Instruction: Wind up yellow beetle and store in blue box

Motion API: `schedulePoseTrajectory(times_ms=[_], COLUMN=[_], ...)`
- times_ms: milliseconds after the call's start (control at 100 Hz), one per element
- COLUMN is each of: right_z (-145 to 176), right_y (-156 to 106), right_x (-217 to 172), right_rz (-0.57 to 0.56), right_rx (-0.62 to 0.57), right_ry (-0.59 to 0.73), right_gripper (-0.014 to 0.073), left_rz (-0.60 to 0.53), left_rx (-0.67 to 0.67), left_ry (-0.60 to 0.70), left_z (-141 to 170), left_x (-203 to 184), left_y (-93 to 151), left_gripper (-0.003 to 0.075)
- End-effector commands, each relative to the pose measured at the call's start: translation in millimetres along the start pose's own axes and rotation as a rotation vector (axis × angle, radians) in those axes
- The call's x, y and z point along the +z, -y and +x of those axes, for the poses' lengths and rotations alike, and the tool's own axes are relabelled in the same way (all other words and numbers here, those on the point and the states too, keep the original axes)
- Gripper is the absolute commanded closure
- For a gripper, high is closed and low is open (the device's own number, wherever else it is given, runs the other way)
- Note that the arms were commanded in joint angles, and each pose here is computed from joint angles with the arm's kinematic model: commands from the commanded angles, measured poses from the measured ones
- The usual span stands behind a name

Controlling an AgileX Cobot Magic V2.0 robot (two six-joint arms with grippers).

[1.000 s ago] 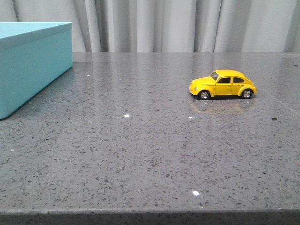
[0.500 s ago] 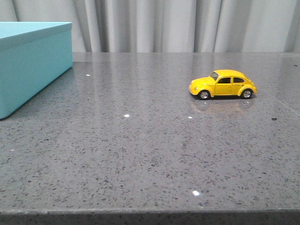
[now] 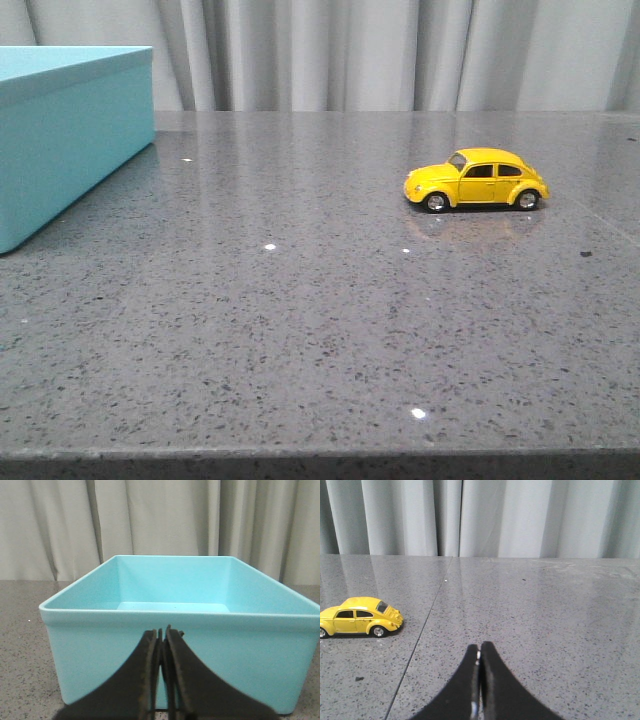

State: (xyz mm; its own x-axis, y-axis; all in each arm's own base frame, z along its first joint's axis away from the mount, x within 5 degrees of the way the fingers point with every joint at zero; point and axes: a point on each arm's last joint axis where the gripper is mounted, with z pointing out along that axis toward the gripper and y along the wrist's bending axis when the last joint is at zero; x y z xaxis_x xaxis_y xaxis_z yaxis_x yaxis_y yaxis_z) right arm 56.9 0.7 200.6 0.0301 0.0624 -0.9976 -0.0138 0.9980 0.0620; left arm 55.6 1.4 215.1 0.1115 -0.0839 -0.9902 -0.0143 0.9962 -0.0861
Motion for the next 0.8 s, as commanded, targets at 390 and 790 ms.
schedulePoseTrajectory(times_ms=[390,790], right_z=[-76,-100], right_y=[-5,-6], right_x=[14,44], right_rz=[0.003,0.013], right_rx=[0.003,0.003], right_ry=[-0.013,-0.148], right_gripper=[0.0662,0.0475], left_rz=[0.006,0.002], left_rx=[-0.067,-0.055], left_ry=[0.003,-0.041], left_z=[-54,-105], left_x=[13,53], left_y=[5,10], left_gripper=[0.0738,0.0355])
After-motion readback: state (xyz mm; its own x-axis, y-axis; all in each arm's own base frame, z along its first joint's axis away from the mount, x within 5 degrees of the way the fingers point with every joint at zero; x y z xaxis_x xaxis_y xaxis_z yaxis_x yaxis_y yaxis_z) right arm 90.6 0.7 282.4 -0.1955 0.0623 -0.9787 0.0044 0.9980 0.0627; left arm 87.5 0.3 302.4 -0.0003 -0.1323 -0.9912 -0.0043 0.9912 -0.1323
